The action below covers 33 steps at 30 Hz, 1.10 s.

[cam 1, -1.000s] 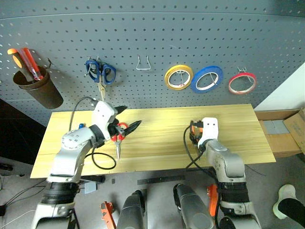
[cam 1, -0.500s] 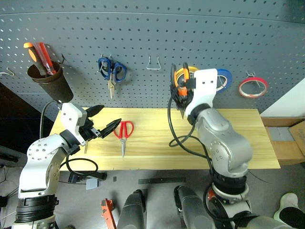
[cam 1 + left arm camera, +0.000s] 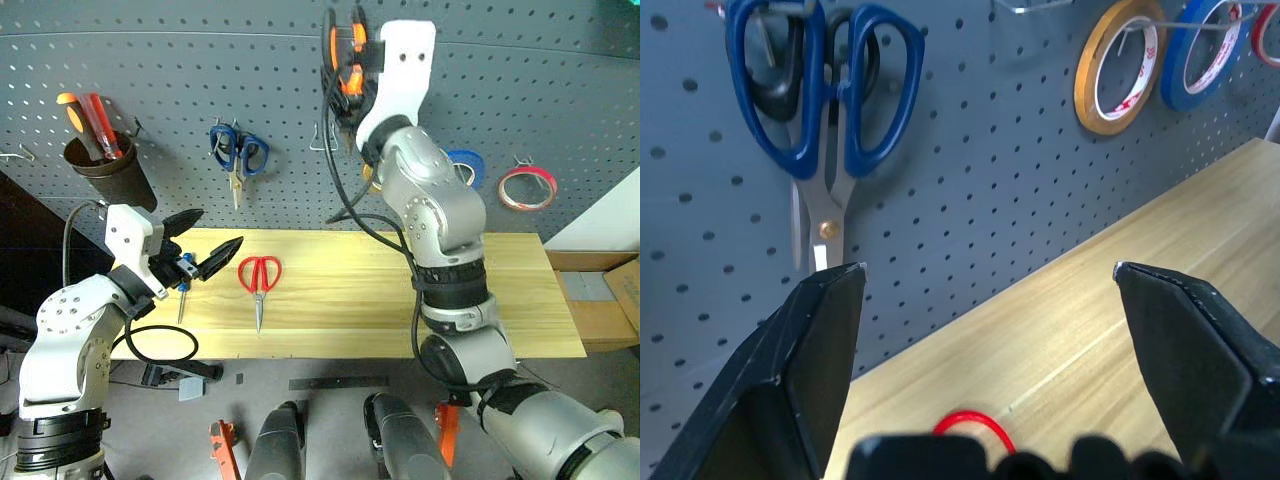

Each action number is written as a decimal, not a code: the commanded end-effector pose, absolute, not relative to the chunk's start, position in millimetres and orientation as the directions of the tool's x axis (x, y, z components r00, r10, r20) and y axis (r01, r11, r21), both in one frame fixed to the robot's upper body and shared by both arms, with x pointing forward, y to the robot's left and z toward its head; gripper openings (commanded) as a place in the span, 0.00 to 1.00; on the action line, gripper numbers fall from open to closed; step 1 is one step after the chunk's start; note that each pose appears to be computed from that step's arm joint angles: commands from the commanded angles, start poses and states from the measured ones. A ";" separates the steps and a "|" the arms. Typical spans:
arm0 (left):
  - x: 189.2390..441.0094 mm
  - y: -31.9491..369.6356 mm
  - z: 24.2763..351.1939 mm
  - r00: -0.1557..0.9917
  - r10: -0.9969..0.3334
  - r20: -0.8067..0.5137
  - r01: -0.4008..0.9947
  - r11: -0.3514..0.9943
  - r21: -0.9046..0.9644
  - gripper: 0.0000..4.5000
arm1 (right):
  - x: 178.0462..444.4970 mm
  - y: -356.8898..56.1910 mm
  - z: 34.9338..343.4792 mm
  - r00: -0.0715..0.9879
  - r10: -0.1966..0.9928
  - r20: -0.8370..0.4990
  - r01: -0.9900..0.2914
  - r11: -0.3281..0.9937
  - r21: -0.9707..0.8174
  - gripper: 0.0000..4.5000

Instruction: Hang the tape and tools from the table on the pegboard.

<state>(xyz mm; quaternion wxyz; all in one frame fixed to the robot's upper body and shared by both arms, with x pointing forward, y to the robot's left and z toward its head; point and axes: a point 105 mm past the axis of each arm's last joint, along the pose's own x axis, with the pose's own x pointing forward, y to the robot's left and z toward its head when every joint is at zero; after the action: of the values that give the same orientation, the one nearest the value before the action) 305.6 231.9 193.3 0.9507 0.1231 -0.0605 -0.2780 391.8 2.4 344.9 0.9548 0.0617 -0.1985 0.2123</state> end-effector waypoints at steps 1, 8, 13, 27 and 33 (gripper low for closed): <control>301.1 231.8 210.7 0.838 -0.538 0.091 0.490 0.815 0.310 0.95 | 384.5 11.1 374.4 0.773 0.371 0.516 -0.449 0.893 0.031 0.58; 305.7 227.9 211.2 0.835 -0.541 0.098 0.491 0.815 0.308 0.95 | 391.2 22.4 374.6 0.735 0.355 0.578 -0.413 0.910 -0.035 0.58; 314.5 218.5 214.3 0.816 -0.568 0.110 0.514 0.798 0.313 0.95 | 400.9 19.8 358.7 0.720 0.343 0.603 -0.346 0.931 -0.116 0.58; 324.3 205.9 213.8 0.785 -0.610 0.111 0.550 0.768 0.327 0.95 | 420.1 7.2 308.0 0.791 0.299 0.533 -0.246 0.954 -0.170 0.58; 324.1 207.2 211.9 0.786 -0.610 0.102 0.551 0.766 0.330 0.95 | 429.2 3.0 283.8 0.843 0.285 0.456 -0.235 0.958 -0.164 0.58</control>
<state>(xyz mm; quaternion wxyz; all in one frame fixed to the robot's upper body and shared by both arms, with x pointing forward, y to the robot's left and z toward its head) 325.8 207.6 204.3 0.9376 0.1316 -0.0843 -0.3108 428.9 6.6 278.9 0.9583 -0.0553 -0.2405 0.1438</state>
